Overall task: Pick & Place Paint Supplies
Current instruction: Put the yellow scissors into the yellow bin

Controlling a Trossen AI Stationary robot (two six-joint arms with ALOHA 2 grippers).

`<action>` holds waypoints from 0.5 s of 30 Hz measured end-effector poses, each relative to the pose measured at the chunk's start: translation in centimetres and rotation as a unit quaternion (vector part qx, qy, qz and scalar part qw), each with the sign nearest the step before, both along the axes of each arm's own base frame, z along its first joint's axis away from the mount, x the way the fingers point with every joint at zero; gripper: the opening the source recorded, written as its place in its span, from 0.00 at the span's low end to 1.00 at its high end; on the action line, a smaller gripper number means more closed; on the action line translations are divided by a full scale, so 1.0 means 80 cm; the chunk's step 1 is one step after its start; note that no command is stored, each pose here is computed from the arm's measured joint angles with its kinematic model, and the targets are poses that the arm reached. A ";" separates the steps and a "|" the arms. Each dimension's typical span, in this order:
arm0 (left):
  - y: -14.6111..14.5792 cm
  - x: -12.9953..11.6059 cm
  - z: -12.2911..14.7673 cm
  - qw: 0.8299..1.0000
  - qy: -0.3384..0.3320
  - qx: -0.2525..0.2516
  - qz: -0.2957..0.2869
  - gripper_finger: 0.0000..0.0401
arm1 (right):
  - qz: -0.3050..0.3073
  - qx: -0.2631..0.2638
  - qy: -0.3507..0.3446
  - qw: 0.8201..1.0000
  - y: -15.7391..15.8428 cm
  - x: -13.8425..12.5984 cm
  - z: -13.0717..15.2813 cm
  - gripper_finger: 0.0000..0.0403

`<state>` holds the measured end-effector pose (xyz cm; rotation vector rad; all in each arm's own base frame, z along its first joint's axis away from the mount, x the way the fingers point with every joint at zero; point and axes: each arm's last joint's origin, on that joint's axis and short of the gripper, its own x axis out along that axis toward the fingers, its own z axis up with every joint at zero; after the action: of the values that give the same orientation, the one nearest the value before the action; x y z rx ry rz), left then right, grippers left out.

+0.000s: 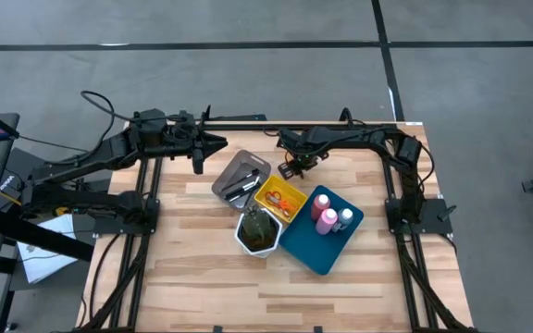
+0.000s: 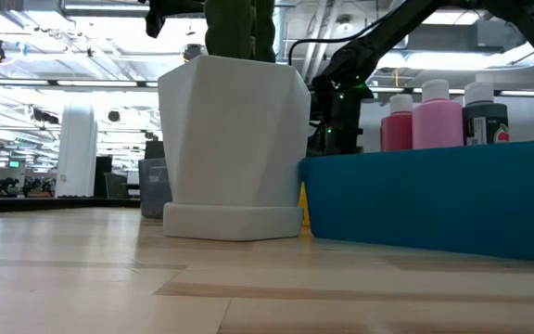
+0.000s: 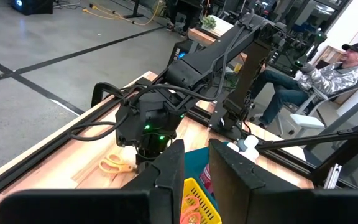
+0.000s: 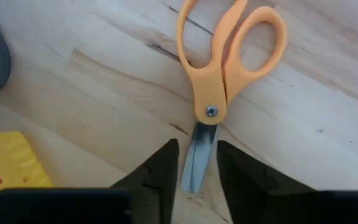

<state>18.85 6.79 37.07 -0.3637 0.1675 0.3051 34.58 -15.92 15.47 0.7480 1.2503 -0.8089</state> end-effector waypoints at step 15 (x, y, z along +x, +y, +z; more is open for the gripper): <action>0.000 0.000 0.000 1.000 0.000 0.000 0.000 0.17 | 0.000 -0.005 -0.010 1.000 -0.002 0.005 -0.005 0.47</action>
<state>18.85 6.80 37.06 -0.3641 0.1677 0.3056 34.96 -16.09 15.04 0.7469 1.2279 -0.8057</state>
